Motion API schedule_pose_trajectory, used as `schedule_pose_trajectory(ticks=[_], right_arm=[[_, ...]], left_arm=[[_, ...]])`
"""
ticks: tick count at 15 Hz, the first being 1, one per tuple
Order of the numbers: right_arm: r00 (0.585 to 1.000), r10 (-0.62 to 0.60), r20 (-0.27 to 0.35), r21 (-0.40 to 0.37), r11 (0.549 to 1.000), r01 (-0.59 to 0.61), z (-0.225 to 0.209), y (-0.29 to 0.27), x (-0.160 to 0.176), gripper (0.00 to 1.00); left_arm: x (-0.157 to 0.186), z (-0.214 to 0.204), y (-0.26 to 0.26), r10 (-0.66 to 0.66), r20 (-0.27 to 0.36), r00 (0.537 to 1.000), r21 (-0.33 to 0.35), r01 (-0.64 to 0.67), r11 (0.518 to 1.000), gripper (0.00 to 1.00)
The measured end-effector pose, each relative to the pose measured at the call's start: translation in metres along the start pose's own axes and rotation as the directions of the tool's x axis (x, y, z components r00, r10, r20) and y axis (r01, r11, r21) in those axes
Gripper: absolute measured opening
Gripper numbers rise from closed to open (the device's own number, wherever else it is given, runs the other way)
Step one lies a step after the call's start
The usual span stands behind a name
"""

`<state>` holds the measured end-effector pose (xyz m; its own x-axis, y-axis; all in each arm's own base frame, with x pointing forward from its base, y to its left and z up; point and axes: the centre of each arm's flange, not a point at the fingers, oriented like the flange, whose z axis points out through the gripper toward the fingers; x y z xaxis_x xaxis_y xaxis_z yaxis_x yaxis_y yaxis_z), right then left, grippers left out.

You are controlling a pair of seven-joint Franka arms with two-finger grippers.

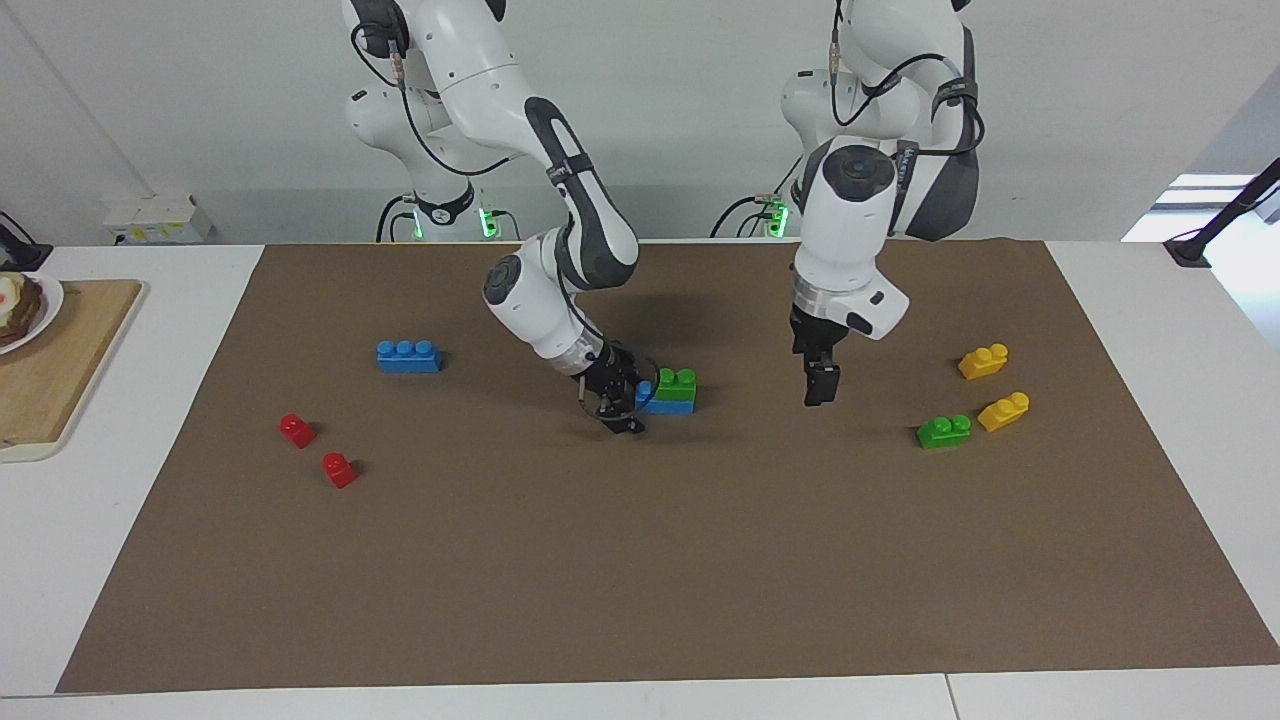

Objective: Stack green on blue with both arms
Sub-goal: 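Open the left gripper and withdraw it from the green brick, then open the right gripper and withdraw it from the blue brick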

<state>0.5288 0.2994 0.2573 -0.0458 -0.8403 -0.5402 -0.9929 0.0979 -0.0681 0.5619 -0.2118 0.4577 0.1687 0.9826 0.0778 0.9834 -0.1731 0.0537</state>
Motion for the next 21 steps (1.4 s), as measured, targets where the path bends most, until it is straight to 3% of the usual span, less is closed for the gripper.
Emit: schedule_pose_trajectory(ticks=[1,5,8,11,13,15,16,19,21], right_arm=[[1.0,0.007,0.0,0.007,1.0,-0.007,-0.003,-0.004,0.004,0.99],[0.999,0.044,0.022,0.028,0.999,-0.044,-0.034,-0.029,0.024,1.0],[0.998,-0.051,-0.023,0.011,0.999,0.051,-0.084,-0.057,0.041,1.0],[0.974,-0.2,-0.104,-0.007,0.98,0.2,-0.142,-0.084,0.054,1.0],[0.93,-0.341,-0.138,-0.026,0.94,0.34,-0.179,-0.096,0.057,1.0],[0.85,-0.504,-0.154,-0.057,0.863,0.502,-0.215,-0.104,0.063,1.0],[0.786,-0.595,-0.166,-0.097,0.803,0.587,-0.231,-0.105,0.069,1.0],[0.567,-0.808,-0.162,-0.26,0.589,0.765,-0.277,-0.097,0.082,1.0],[0.457,-0.881,-0.121,-0.323,0.47,0.821,-0.305,-0.085,0.08,1.0]], left_arm=[[0.019,-0.003,0.001,0.056,-0.003,0.998,0.006,-0.056,0.998,1.0],[0.113,-0.032,-0.002,0.254,0.024,0.967,-0.022,-0.254,0.967,1.0],[0.179,-0.057,-0.021,0.406,0.06,0.912,-0.043,-0.404,0.914,1.0],[0.196,-0.071,-0.04,0.565,0.087,0.82,-0.02,-0.566,0.824,1.0],[0.194,-0.073,-0.048,0.665,0.115,0.738,-0.004,-0.669,0.743,1.0],[0.192,-0.071,-0.056,0.77,0.164,0.617,0.008,-0.781,0.625,1.0],[0.192,-0.07,-0.059,0.799,0.181,0.574,0.009,-0.813,0.582,1.0],[0.195,-0.069,-0.063,0.825,0.188,0.533,0.002,-0.84,0.542,1.0],[0.196,-0.074,-0.062,0.83,0.178,0.528,-0.003,-0.844,0.537,1.0]])
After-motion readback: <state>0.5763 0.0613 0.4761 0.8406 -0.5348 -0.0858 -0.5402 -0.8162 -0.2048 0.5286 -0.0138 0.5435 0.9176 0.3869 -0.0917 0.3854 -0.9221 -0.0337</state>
